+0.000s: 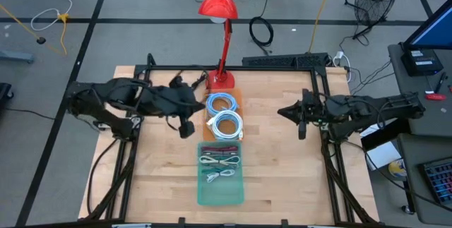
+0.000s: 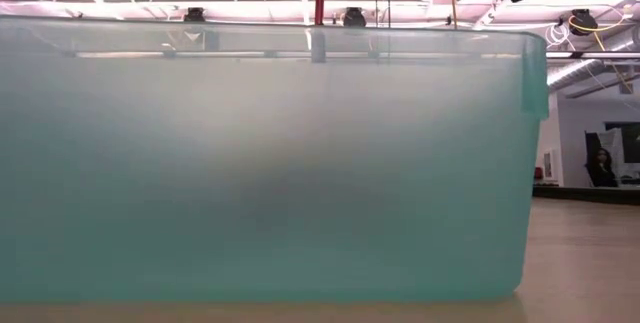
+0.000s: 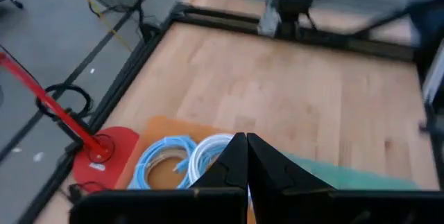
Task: Sort cables
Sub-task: Adjust the blue bin
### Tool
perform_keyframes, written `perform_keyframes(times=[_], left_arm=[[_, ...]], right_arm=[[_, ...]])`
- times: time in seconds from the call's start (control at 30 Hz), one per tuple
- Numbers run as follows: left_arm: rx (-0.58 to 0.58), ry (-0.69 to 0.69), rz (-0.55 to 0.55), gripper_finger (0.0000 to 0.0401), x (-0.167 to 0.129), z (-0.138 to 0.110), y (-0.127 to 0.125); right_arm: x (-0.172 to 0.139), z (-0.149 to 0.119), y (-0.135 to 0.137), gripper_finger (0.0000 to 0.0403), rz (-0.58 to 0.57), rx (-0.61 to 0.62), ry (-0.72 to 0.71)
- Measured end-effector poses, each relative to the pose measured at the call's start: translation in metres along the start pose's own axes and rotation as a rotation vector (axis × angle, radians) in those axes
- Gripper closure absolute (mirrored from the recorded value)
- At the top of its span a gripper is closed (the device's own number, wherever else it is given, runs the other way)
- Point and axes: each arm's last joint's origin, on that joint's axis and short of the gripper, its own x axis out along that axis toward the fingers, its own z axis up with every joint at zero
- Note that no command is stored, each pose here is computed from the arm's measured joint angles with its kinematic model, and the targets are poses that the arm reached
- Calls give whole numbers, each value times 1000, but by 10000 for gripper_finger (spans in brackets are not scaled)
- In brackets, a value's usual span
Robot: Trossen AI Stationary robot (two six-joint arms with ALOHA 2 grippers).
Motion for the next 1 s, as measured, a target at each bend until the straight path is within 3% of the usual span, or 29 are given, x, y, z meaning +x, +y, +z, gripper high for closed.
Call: perform_keyframes(times=[0.27, 0.4, 0.53, 0.73, 0.87, 1.0], left_arm=[[-232, -170, -89, 401, 11, -69, 18], [-352, -240, -130, 401, 24, -102, 22], [-410, -294, -160, 401, 27, -118, 25], [-392, -252, -125, 401, 28, -133, 32], [-454, -205, -97, 401, 34, -148, 38], [-574, 8, -82, 401, 54, -191, 36]], right_arm=[[-10, -11, -8, 403, 6, -47, -9], [-16, -34, -22, 403, 4, 19, -91], [-20, -61, -36, 403, 33, 113, -213], [-24, -92, -52, 403, -20, 176, -300], [-23, -103, -57, 403, -31, 205, -306], [-21, -104, -57, 403, -31, 204, -302]])
